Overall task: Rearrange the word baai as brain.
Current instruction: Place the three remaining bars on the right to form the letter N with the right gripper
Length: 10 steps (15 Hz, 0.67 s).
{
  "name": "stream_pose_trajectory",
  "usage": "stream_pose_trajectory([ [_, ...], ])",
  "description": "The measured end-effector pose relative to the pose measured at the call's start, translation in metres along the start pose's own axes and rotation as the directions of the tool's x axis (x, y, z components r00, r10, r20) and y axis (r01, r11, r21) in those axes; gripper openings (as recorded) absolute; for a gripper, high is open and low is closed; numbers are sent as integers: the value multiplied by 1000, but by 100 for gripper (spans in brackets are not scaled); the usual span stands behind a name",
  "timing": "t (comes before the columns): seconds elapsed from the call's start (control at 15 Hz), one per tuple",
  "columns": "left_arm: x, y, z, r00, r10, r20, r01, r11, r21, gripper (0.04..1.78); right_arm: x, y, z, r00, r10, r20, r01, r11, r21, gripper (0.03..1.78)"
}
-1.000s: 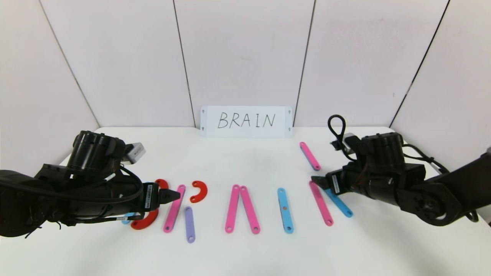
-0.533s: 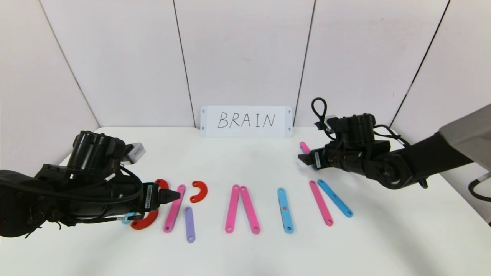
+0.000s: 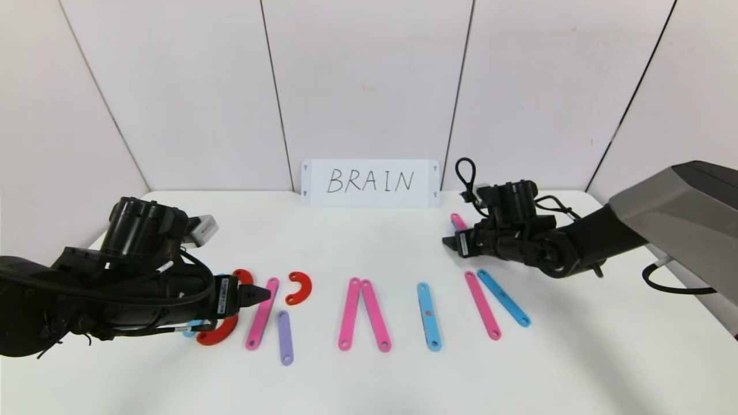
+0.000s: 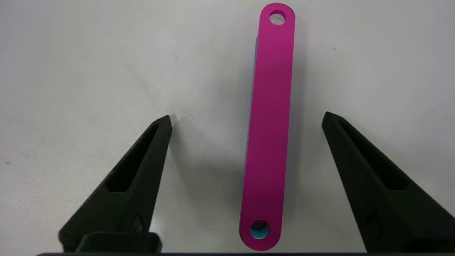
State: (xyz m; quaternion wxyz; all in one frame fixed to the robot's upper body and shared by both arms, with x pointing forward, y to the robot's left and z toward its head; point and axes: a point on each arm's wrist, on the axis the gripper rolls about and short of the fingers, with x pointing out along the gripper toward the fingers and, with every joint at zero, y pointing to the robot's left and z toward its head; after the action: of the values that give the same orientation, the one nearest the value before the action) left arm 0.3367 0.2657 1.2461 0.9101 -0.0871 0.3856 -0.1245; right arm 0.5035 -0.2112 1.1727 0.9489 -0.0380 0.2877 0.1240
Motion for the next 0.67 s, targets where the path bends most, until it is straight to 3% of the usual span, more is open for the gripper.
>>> stream_pose_trajectory([
  [0.4, 0, 0, 0, 1000, -1, -1, 1, 1000, 1, 174, 1, -1, -2, 1000, -2, -5, 2, 1000, 8, 39],
  [0.67, 0, 0, 0, 1000, -1, -2, 1, 1000, 1, 174, -3, -1, -1, 1000, -3, -6, 3, 1000, 14, 30],
])
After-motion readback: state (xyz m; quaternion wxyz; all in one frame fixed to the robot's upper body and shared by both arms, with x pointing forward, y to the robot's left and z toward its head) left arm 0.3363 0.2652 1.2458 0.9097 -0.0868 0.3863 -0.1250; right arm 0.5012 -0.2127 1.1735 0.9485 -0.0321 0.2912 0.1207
